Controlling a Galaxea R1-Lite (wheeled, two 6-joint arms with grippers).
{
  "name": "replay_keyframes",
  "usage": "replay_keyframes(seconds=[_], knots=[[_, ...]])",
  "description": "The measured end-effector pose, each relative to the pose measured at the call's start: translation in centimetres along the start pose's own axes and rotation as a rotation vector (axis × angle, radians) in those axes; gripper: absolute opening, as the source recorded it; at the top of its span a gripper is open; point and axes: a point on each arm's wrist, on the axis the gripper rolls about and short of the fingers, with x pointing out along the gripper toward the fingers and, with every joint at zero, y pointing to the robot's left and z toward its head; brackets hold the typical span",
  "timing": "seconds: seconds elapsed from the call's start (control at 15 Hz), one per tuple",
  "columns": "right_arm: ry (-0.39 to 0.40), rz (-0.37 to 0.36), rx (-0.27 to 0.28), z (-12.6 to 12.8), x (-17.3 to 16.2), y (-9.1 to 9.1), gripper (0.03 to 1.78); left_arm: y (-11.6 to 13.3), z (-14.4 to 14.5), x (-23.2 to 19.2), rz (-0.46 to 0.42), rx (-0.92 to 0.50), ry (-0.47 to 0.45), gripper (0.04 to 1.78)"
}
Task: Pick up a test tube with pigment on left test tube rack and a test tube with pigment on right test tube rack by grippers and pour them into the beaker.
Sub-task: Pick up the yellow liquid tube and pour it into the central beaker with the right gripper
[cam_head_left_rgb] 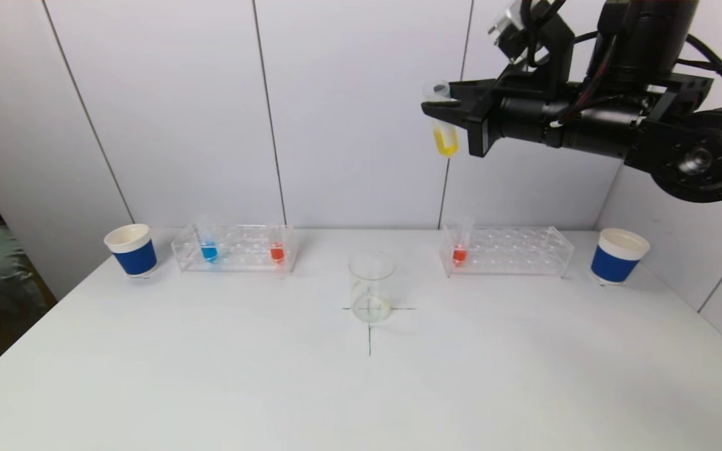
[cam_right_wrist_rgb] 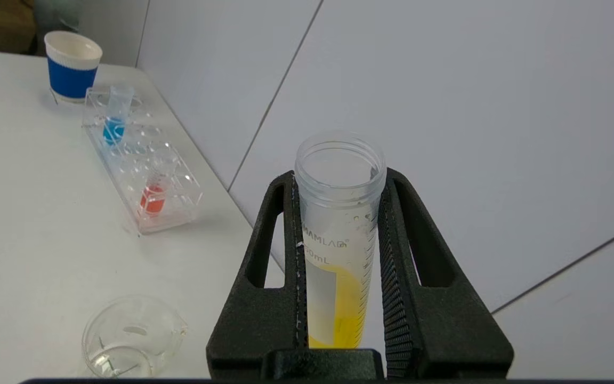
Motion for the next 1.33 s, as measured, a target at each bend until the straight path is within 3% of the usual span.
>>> replay_keyframes(seconds=[0.33,0.67,1.0,1.33], knots=[[0.005,0.109,-0.145,-1.8,2.7,2.7,0.45,0.0,0.0,0.0,0.000,0.000,0.000,1.76],[-0.013,0.176,-0.262,-4.9,5.0,4.0,0.45,0.0,0.0,0.0,0.000,0.000,0.000,1.76],[-0.083,0.191,-0.364,-8.4,6.3,4.6,0.45,0.0,0.0,0.0,0.000,0.000,0.000,1.76],[-0.097,0.192,-0.534,-12.3,6.6,3.9,0.45,0.0,0.0,0.0,0.000,0.000,0.000,1.76]])
